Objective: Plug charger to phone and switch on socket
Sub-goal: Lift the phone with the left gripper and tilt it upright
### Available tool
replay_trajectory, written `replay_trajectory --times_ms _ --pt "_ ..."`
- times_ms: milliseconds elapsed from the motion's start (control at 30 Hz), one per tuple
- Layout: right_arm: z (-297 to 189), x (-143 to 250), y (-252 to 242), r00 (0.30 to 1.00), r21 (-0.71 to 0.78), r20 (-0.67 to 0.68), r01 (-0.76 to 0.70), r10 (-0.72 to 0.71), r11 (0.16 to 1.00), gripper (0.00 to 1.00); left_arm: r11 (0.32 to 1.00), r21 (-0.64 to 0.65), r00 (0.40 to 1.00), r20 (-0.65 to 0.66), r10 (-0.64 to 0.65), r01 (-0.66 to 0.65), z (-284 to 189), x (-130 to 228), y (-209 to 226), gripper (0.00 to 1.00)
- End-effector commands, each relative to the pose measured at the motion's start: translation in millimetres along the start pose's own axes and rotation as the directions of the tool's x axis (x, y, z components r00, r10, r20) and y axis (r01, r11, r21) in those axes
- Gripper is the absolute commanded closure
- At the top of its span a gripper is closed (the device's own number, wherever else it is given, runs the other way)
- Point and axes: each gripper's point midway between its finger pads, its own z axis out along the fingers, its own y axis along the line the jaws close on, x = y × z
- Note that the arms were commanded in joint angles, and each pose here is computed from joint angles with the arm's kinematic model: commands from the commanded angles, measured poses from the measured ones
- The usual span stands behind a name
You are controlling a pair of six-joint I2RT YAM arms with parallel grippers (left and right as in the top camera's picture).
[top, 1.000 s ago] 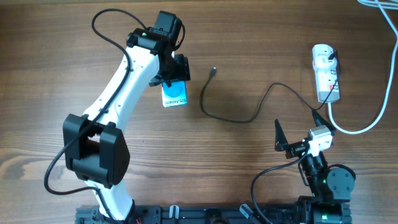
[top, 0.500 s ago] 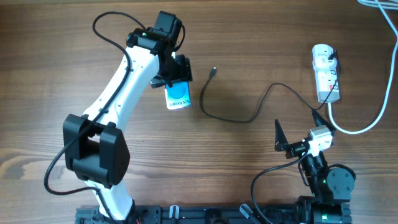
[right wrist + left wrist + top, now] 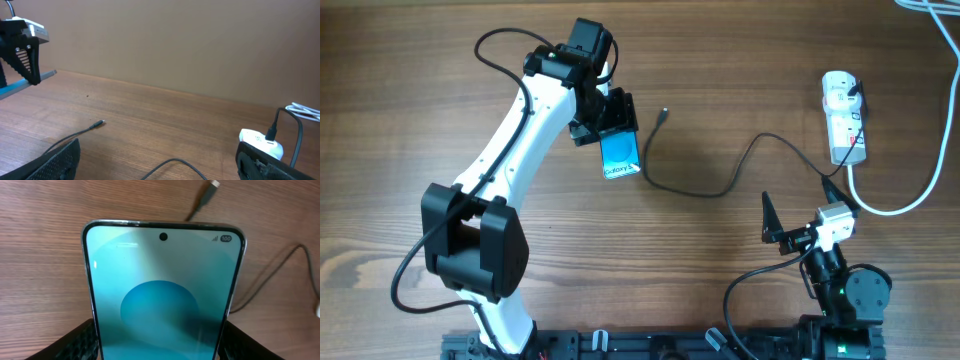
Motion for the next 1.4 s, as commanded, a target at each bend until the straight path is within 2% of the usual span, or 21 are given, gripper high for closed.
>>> replay_trajectory --times_ms 0,100,300,367,633,800,900,1133,1367 --pt "0 -2 1 1.000 -0.004 0.009 -0.006 0.006 1.000 0.00 0.991 0.134 1.000 -0.018 0.013 -0.011 -19 7 -29 0.96" --pt "0 -2 1 1.000 -0.004 0.009 -0.006 0.006 1.000 0.00 0.972 0.234 0.996 -0.087 -0.005 0.026 -22 18 -46 0.96" --pt "0 -2 1 1.000 -0.004 0.009 -0.006 0.006 1.000 0.00 0.945 0.165 0.949 -0.194 -0.249 0.282 -22 32 -39 0.96" --pt "0 -2 1 1.000 -0.004 0.009 -0.006 0.006 1.000 0.00 0.944 0.159 0.944 -0.209 -0.254 0.289 -23 36 -38 0.96" --pt "0 -2 1 1.000 -0.004 0.009 -0.006 0.006 1.000 0.00 0.908 0.268 0.914 -0.339 -0.224 0.322 -34 52 -63 0.96" --pt "0 -2 1 1.000 -0.004 0.009 -0.006 0.006 1.000 0.01 0.832 0.215 0.820 -0.413 -0.396 0.511 -37 53 -66 0.96" --pt "0 -2 1 1.000 -0.004 0.009 -0.006 0.006 1.000 0.00 0.798 0.238 0.795 -0.437 -0.421 0.554 -44 44 -61 0.96" --pt "0 -2 1 1.000 -0.004 0.009 -0.006 0.006 1.000 0.00 0.650 0.224 0.643 -0.556 -0.527 0.726 -63 32 -55 0.96" --pt "0 -2 1 1.000 -0.004 0.009 -0.006 0.006 1.000 0.00 0.592 0.265 0.599 -0.637 -0.485 0.761 -80 28 -61 0.96"
